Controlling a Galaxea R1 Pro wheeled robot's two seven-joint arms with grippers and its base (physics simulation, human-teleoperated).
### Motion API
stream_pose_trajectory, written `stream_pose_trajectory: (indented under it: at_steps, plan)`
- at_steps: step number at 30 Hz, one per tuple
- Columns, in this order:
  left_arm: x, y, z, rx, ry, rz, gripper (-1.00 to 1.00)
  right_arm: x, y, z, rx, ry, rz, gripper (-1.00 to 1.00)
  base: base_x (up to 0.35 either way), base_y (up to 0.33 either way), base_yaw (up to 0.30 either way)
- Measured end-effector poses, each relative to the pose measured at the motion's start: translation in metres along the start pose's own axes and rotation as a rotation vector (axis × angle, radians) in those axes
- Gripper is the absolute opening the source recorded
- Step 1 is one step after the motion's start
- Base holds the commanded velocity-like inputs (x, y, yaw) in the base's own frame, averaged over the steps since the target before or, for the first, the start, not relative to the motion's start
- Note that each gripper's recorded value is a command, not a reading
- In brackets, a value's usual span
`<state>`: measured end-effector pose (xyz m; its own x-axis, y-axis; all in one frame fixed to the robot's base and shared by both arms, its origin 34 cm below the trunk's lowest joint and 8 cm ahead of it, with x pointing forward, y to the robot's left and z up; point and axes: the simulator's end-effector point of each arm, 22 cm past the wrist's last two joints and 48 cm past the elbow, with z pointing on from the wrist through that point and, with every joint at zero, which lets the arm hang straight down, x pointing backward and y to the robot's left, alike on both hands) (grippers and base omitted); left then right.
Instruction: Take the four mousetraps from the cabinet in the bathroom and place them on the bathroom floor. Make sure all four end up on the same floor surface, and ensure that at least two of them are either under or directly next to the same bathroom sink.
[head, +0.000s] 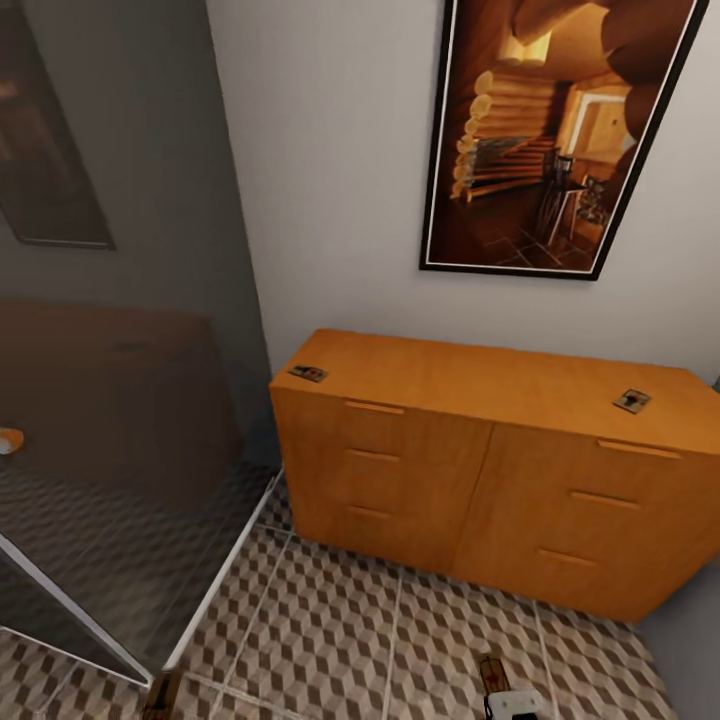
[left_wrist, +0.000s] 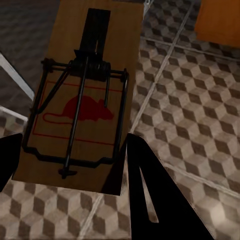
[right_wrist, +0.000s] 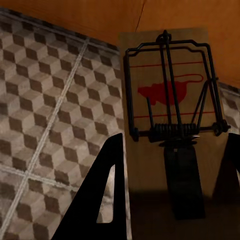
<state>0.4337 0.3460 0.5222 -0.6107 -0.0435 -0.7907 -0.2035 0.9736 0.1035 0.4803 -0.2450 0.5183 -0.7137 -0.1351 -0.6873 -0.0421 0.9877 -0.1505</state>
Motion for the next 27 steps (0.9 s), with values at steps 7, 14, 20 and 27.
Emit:
stream_pose_trajectory:
  at_steps: [7, 14, 20, 27]
  plan:
    - [0.0, 0.0001, 0.0, 0.0, 0.0, 0.0, -1.0, 0.0, 0.0, 0.0, 0.0, 0.0, 0.0, -1.0, 0.0, 0.0, 0.283]
    - [0.001, -0.0006, -0.0001, 0.0, 0.004, -0.001, -1.0, 0.0, -0.0001, 0.0, 0.001, 0.0, 0.0, -1.0, 0.0, 0.0, 0.285]
    - [0.0011, -0.0007, -0.0001, -0.001, 0.005, -0.001, -1.0, 0.0, -0.0001, 0.0, 0.0, 0.0, 0.0, -1.0, 0.0, 0.0, 0.287]
    - [0.0011, -0.0003, -0.0001, -0.001, 0.005, -0.001, -1.0, 0.0004, 0.0, -0.0001, 0.0, 0.001, 0.0, -1.0, 0.0, 0.0, 0.289]
